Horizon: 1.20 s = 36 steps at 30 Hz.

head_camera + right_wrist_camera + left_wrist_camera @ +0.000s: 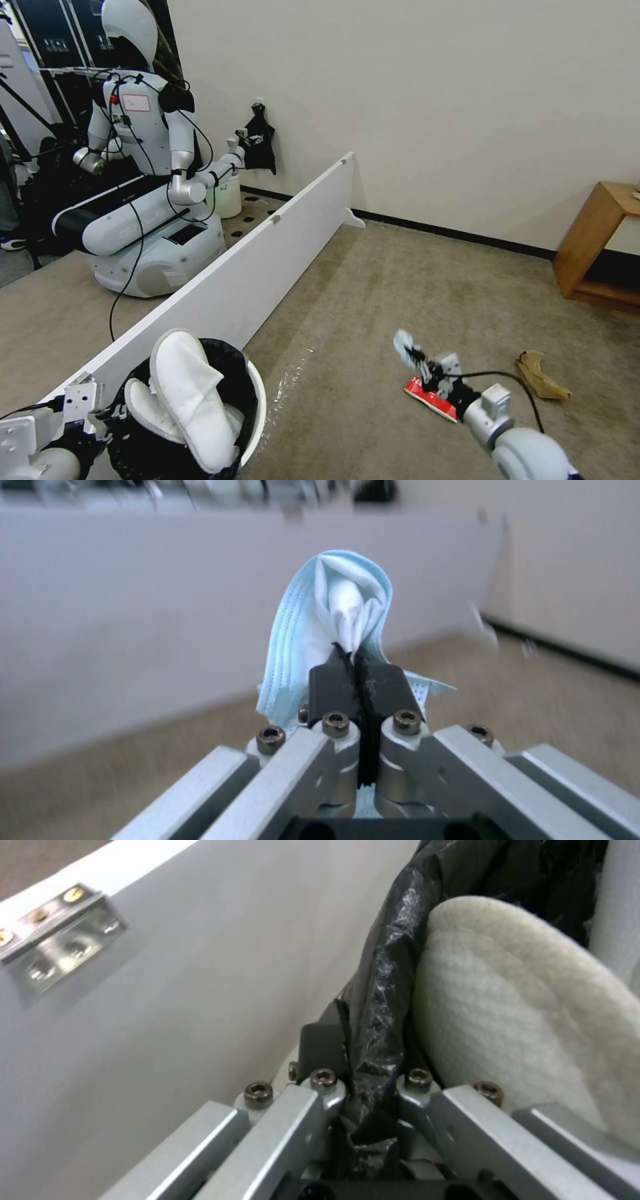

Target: Pick up the trash bin, then pick up the garbage from the floor and place it into the trash bin.

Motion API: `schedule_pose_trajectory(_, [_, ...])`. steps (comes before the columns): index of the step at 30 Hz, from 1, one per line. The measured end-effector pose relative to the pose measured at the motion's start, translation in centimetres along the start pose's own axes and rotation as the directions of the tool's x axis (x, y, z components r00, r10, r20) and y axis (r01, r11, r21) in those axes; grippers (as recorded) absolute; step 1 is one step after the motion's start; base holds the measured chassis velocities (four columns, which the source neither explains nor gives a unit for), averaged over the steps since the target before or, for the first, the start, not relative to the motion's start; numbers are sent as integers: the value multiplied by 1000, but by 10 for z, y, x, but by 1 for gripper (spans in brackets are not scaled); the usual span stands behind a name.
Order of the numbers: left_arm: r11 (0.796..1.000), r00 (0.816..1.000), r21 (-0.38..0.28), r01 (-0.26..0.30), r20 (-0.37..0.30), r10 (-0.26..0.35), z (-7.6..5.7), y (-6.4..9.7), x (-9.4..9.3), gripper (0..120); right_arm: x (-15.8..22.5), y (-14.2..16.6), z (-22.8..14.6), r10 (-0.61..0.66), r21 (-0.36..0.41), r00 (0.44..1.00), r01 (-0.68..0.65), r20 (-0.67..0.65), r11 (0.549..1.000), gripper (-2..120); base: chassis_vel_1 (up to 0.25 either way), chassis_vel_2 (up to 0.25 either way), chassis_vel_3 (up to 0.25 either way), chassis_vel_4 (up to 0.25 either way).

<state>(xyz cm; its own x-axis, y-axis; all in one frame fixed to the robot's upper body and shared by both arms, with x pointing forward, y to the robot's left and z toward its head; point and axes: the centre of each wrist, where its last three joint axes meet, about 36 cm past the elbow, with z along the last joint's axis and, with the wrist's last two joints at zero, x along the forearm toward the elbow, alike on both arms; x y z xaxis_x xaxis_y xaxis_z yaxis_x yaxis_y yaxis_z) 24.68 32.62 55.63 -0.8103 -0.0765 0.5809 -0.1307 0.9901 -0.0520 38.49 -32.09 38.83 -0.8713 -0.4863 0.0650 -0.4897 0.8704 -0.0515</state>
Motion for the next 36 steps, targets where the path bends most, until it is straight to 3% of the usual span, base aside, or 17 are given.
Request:
schedule_pose_trajectory(6, [999, 999, -23, -40, 2, 40, -5, -8, 3, 2, -13, -2, -43, -119, -1, 981, 121, 154, 993, 0, 0, 0, 0, 0])
schedule_pose_trajectory(10, [995, 997, -48, -83, 3, 83, -12, -13, 1, 2, -47, 2, -70, -225, -47, 940, 244, 257, 969, 0, 0, 0, 0, 0])
schedule_pose_trajectory(13, [992, 995, -65, -104, -1, 105, -14, -17, -1, 2, -79, 14, -82, -295, -76, 902, 333, 315, 940, 0, 0, 0, 0, 0])
schedule_pose_trajectory(16, [989, 992, -81, -126, -16, 125, -13, -20, -4, 2, -131, 44, -124, -425, -72, 799, 498, 426, 864, 0, 0, 0, 0, 0])
schedule_pose_trajectory(19, [988, 992, -83, -128, -18, 127, -13, -20, -5, 2, -141, 55, -134, -461, -66, 769, 541, 444, 839, 0, 0, 0, 0, 0])
schedule_pose_trajectory(21, [988, 991, -85, -130, -21, 129, -12, -20, -5, 2, -154, 79, -148, -524, -61, 715, 615, 463, 786, 0, 0, 0, 0, 0])
schedule_pose_trajectory(24, [988, 992, -88, -128, -21, 126, -12, -19, -4, 2, -157, 97, -153, -571, -62, 682, 665, 457, 744, 0, 0, 0, 0, 0])
schedule_pose_trajectory(31, [989, 993, -84, -119, -23, 118, -10, -19, -2, 2, -159, 130, -148, -641, -83, 641, 731, 422, 677, 0, 0, 0, 0, 0])
schedule_pose_trajectory(36, [990, 993, -81, -116, -24, 114, -9, -19, -2, 2, -160, 141, -139, -661, -102, 636, 747, 397, 657, 0, 0, 0, 0, 0])
